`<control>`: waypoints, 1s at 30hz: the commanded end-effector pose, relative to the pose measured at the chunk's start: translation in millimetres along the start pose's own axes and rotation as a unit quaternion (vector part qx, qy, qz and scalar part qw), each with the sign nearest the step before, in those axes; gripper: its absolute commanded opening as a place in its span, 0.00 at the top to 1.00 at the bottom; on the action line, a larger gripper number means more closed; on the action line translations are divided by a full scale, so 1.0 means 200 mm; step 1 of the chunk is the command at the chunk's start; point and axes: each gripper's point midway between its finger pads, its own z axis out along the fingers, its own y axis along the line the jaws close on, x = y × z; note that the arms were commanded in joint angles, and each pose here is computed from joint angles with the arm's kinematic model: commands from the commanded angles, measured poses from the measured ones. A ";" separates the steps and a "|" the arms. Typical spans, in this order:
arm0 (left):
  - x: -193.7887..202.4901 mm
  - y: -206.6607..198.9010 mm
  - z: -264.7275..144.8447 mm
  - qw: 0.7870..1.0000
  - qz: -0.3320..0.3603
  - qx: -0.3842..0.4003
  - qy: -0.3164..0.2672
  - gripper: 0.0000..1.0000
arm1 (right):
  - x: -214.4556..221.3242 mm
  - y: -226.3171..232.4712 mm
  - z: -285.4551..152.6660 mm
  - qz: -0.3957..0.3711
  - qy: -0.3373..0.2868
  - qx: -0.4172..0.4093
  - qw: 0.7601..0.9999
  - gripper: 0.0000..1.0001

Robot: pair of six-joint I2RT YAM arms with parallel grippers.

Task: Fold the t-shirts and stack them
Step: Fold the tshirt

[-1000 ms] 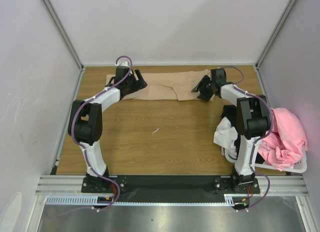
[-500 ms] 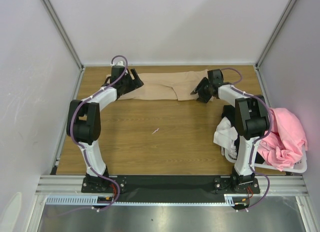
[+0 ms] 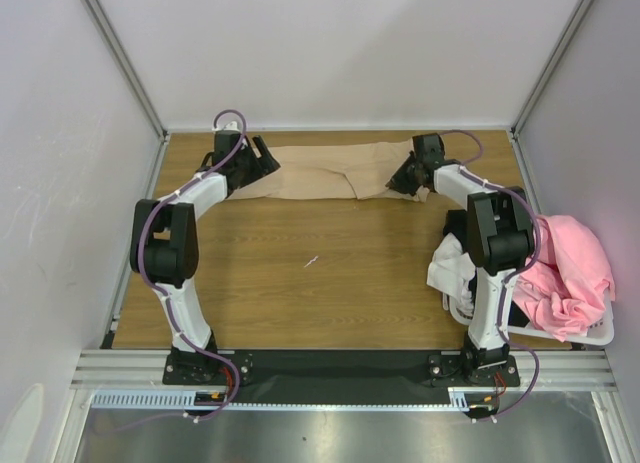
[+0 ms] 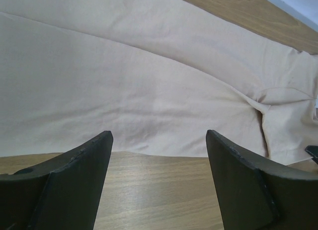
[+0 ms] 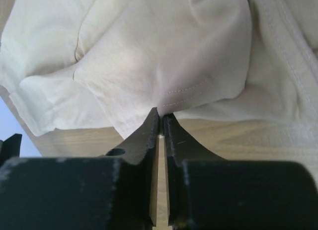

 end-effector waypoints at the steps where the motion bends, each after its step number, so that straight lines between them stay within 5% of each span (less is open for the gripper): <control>1: -0.04 0.00 0.01 1.000 -0.010 0.008 -0.008 0.18 | -0.09 0.09 0.01 -0.016 -0.021 -0.010 1.000 1.00; 30: 0.00 0.07 0.17 0.999 -0.028 -0.015 0.011 0.19 | -0.58 0.46 0.29 -0.032 -0.066 -0.165 0.984 0.97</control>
